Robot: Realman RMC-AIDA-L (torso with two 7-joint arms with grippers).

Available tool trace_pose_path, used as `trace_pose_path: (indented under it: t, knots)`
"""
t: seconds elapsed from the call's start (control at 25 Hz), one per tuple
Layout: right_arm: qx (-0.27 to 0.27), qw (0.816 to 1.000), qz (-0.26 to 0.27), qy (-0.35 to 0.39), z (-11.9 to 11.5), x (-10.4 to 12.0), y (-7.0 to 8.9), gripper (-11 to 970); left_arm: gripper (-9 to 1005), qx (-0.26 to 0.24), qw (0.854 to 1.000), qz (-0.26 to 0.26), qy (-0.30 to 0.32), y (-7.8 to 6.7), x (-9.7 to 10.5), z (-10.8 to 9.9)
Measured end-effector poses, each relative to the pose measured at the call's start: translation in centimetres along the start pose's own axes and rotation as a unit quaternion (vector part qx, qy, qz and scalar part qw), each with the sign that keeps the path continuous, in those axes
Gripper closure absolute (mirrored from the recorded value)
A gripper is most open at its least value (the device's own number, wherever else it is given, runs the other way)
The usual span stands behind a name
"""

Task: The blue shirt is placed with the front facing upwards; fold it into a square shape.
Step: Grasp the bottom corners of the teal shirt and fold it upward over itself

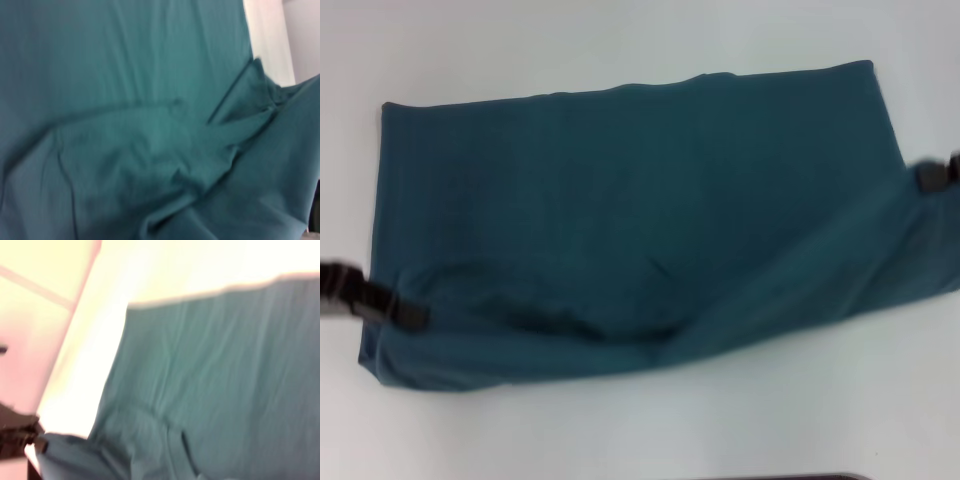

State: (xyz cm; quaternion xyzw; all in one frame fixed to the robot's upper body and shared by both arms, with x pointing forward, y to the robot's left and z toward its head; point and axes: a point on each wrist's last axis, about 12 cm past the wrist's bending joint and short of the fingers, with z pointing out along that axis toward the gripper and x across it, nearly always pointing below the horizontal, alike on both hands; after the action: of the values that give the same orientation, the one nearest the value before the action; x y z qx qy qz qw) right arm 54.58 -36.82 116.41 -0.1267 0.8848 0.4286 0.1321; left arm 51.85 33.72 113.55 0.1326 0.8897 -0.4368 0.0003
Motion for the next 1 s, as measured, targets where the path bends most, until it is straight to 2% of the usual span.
trace_pose_path:
  t: [0.28, 0.44, 0.72, 1.0]
  knots:
    - [0.045, 0.995, 0.03, -0.078, -1.4, -2.1, -1.1, 927, 973, -0.044, 0.998, 0.005, -0.035, -1.9, -5.3, -1.9]
    - [0.071, 0.99, 0.049, -0.111, -1.1, -2.9, -1.7, 927, 972, -0.089, 0.994, -0.019, -0.065, -2.1, -8.0, -1.8]
    - [0.097, 0.983, 0.063, -0.14, 0.3, -4.3, -2.1, 927, 972, -0.163, 0.982, -0.042, -0.09, -2.1, -10.9, -0.2]
    - [0.124, 0.977, 0.064, -0.163, 1.6, -6.3, -2.1, 927, 973, -0.182, 0.975, -0.034, -0.123, -3.0, -12.9, -0.7]
